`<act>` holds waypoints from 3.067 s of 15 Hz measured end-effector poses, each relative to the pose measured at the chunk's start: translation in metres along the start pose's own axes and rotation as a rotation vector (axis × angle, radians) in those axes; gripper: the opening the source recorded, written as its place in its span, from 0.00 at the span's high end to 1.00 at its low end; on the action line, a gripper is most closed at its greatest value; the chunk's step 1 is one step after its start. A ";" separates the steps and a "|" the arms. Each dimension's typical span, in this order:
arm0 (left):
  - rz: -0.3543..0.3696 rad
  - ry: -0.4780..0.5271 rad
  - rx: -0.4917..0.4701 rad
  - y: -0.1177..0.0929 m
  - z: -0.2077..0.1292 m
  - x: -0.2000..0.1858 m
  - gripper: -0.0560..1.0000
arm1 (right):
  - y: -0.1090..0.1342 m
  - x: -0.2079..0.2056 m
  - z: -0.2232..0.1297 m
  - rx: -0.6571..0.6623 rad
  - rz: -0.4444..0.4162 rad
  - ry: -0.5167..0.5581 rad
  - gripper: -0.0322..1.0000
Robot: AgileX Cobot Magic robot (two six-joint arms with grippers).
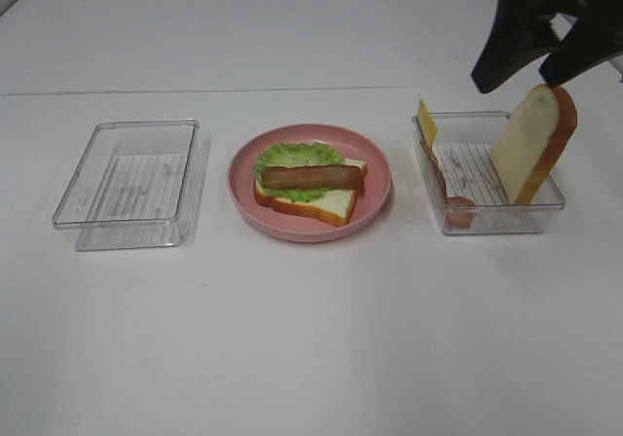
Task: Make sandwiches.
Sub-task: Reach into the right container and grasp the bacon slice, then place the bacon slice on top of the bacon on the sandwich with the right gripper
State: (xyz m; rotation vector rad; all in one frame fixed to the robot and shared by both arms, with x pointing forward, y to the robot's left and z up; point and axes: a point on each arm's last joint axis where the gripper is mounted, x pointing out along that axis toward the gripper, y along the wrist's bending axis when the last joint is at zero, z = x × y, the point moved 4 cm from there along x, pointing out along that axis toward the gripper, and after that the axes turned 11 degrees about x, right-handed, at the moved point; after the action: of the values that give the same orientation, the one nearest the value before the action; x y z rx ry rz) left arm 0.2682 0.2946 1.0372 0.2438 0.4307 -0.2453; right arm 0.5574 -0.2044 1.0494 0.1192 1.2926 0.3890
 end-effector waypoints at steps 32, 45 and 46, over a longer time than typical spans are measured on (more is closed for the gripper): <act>0.000 -0.001 0.007 0.000 0.000 0.000 0.27 | -0.018 0.150 0.054 0.121 -0.067 0.294 0.97; 0.000 -0.001 0.007 0.000 0.000 0.000 0.27 | 0.004 0.083 0.083 0.051 -0.059 0.150 0.97; 0.000 -0.001 0.007 0.000 0.000 0.000 0.27 | 0.010 0.065 0.083 0.043 -0.046 0.112 0.97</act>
State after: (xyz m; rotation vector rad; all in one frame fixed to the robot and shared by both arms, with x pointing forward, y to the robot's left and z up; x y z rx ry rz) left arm 0.2681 0.2946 1.0372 0.2506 0.4289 -0.2467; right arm 0.6490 -0.1617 1.0162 0.1056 1.4121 0.3324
